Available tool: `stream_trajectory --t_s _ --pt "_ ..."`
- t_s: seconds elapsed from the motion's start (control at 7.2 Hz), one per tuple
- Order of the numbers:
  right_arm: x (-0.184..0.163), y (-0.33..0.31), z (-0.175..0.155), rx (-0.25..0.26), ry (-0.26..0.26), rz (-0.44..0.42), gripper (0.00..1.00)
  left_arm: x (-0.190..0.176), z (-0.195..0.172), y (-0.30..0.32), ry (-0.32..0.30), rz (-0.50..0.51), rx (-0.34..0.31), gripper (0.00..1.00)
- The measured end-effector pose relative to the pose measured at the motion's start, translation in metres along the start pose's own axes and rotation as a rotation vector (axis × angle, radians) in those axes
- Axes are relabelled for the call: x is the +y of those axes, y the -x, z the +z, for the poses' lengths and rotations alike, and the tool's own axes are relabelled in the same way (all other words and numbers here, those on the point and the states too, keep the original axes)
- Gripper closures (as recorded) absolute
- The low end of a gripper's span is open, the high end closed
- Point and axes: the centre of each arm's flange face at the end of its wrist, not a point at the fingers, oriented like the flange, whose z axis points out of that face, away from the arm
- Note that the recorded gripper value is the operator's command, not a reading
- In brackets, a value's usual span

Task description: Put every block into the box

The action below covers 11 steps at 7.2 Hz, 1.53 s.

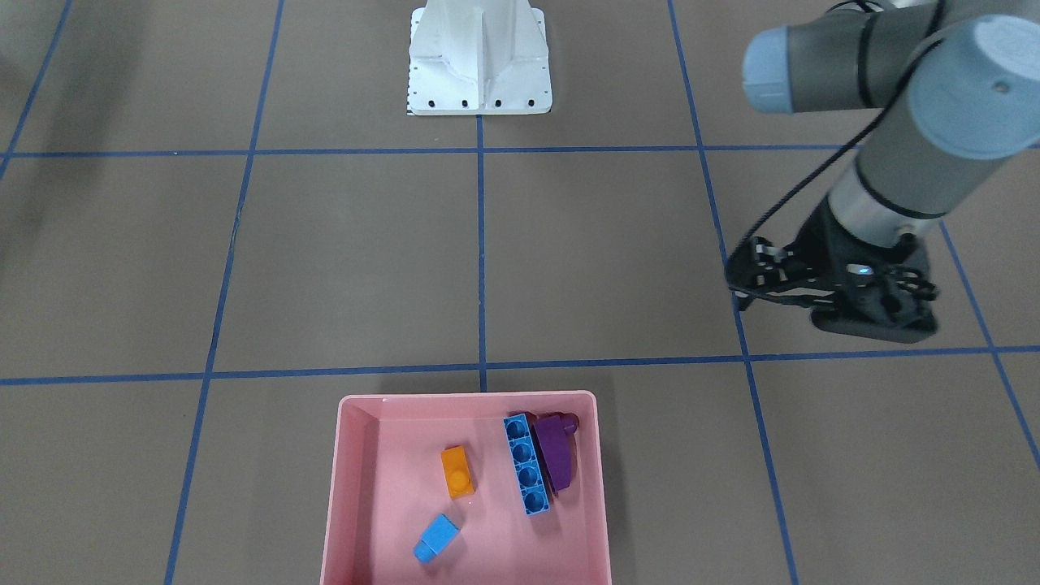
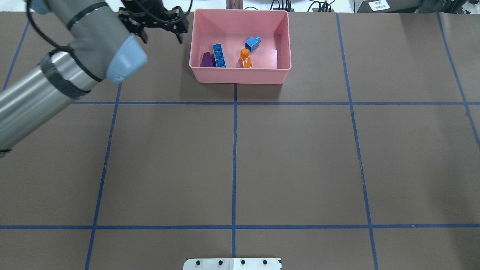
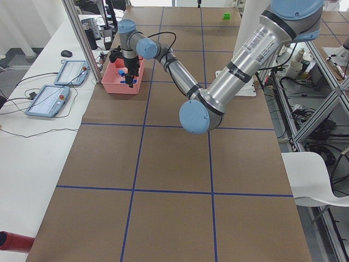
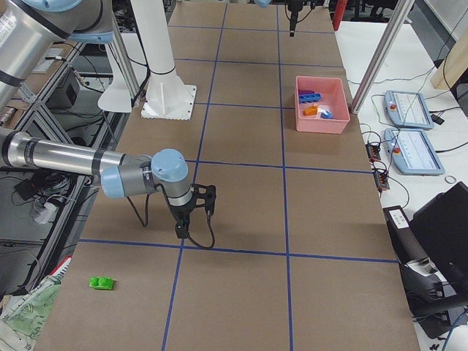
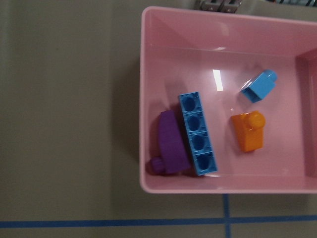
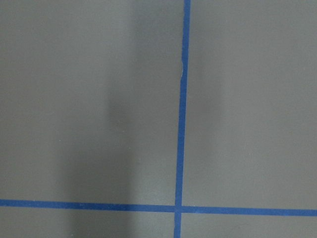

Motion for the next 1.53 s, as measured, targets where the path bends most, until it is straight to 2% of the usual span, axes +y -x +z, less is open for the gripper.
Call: stream_trajectory --t_s 0.28,0.42,0.56,0.69,0.83,0.97,1.25,1.53 --pt "0.031 -0.018 0.013 -0.014 0.006 0.030 0.00 0.047 -0.007 0.162 0.082 0.122 -0.073 0.00" --pt "0.049 -0.024 0.015 -0.015 0.024 0.049 0.00 0.085 -0.009 0.244 0.133 0.161 -0.084 0.00" --pt "0.065 -0.029 0.016 -0.011 0.044 0.067 0.00 0.136 -0.002 0.317 0.177 0.158 -0.077 0.00" --pt "0.083 -0.033 0.017 -0.007 0.062 0.079 0.00 0.197 0.011 0.379 0.196 0.137 -0.063 0.00" --pt "0.105 -0.039 0.017 -0.003 0.077 0.091 0.00 0.245 0.019 0.419 0.173 0.116 -0.039 0.00" --pt "0.130 -0.050 0.022 0.001 0.093 0.106 0.00 0.271 0.024 0.435 0.143 0.089 0.002 0.00" --pt "0.176 -0.081 0.046 -0.013 0.106 0.111 0.00 0.284 0.025 0.440 0.114 0.068 0.041 0.00" --pt "0.215 -0.108 0.065 -0.012 0.142 0.072 0.00 0.291 0.028 0.441 0.111 0.064 0.053 0.00"
